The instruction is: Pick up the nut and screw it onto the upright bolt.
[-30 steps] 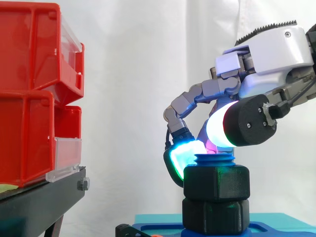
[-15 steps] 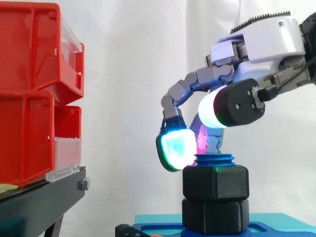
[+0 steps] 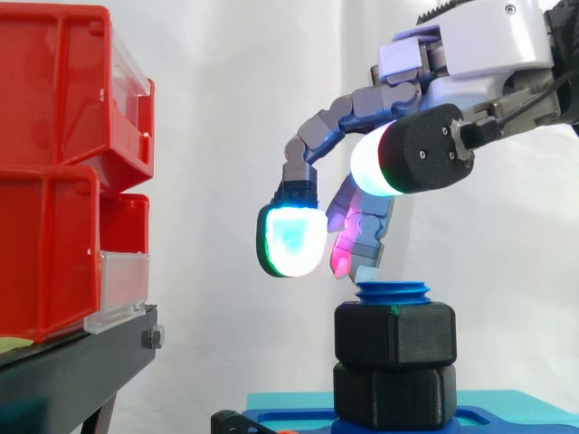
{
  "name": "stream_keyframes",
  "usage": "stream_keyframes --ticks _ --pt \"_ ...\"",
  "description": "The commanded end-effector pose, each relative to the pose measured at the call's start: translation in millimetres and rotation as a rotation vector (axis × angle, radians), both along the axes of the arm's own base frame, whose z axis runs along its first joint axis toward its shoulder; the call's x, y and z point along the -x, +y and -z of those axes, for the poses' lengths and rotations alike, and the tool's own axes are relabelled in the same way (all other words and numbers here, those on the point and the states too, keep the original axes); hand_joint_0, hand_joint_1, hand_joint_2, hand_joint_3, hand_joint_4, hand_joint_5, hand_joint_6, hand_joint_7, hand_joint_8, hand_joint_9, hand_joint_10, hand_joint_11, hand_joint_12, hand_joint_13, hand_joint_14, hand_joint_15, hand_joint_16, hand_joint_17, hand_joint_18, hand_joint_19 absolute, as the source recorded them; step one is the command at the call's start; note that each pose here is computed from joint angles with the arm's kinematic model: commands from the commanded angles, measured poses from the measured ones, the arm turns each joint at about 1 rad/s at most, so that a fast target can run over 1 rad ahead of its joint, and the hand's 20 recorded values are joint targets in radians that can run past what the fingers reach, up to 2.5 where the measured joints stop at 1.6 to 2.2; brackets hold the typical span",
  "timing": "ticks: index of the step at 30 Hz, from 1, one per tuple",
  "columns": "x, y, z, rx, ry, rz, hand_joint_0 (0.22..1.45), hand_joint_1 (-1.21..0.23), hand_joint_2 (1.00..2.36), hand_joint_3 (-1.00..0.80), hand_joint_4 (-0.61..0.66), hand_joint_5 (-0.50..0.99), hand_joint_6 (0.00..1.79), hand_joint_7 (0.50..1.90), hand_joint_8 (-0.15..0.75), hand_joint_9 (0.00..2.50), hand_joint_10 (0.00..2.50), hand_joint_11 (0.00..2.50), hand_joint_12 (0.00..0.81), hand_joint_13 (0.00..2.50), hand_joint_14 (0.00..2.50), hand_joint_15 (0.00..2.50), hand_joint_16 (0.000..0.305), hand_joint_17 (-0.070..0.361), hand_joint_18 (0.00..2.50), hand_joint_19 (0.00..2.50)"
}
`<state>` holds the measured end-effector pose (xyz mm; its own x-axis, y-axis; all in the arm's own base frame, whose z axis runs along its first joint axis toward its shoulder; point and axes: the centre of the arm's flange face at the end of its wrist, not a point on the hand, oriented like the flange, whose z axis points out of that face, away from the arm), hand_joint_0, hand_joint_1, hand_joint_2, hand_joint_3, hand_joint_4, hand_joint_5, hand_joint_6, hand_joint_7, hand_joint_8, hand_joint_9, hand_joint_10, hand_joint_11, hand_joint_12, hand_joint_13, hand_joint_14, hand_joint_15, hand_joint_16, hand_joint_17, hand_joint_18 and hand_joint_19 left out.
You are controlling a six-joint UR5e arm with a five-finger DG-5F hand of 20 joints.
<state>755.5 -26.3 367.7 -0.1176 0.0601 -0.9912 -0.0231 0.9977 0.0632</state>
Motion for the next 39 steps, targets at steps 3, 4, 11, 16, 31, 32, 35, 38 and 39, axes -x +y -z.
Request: stream_keyframes --ticks 3,4,11,16,31,32,35,38,39 --pt "-5.0 14.3 11.7 -0.005 0.001 -0.003 0.51 -0.33 1.00 -0.50 0.24 -0.09 0.50 0.82 0.267 1.13 0.00 0.00 0.205 0.94 0.00 0.00 0.023 0.051 0.71 0.14" --pt "-6.4 15.8 18.6 -0.007 0.009 -0.006 0.51 -0.33 1.00 -0.50 0.24 -0.09 0.50 0.82 0.263 1.13 0.00 0.00 0.205 0.94 0.00 0.00 0.023 0.051 0.71 0.14" --pt "-10.2 25.1 29.3 -0.053 0.017 -0.014 0.51 -0.33 1.00 -0.50 0.25 -0.09 0.50 0.85 0.267 1.12 0.00 0.00 0.203 0.95 0.00 0.00 0.023 0.051 0.71 0.14" --pt "-8.3 26.0 30.7 -0.050 0.033 -0.016 0.51 -0.33 1.00 -0.50 0.28 -0.07 0.50 0.93 0.265 1.13 0.00 0.00 0.204 0.95 0.00 0.00 0.023 0.051 0.71 0.15" --pt "-7.7 31.3 31.7 -0.049 0.038 -0.030 0.52 -0.34 1.00 -0.50 0.29 -0.05 0.50 1.12 0.272 1.15 0.00 0.01 0.198 0.99 0.00 0.01 0.022 0.050 0.74 0.16" --pt "-7.3 30.1 32.6 -0.048 0.041 -0.028 0.52 -0.34 1.00 -0.50 0.29 -0.05 0.50 1.12 0.274 1.15 0.00 0.00 0.198 0.99 0.00 0.01 0.022 0.049 0.74 0.17" --pt "-7.2 31.2 32.1 -0.048 0.043 -0.030 0.52 -0.34 1.00 -0.50 0.30 -0.05 0.50 1.15 0.270 1.15 0.00 0.01 0.196 0.99 0.00 0.01 0.022 0.049 0.75 0.16" --pt "-6.1 31.2 33.5 -0.047 0.052 -0.031 0.52 -0.34 1.00 -0.50 0.29 -0.04 0.50 1.16 0.269 1.15 0.00 0.01 0.198 1.00 0.00 0.01 0.022 0.049 0.75 0.17" --pt "-5.9 31.1 33.6 -0.046 0.054 -0.031 0.52 -0.34 1.00 -0.50 0.29 -0.04 0.50 1.17 0.270 1.15 0.00 0.01 0.196 1.00 0.00 0.01 0.022 0.049 0.75 0.17"
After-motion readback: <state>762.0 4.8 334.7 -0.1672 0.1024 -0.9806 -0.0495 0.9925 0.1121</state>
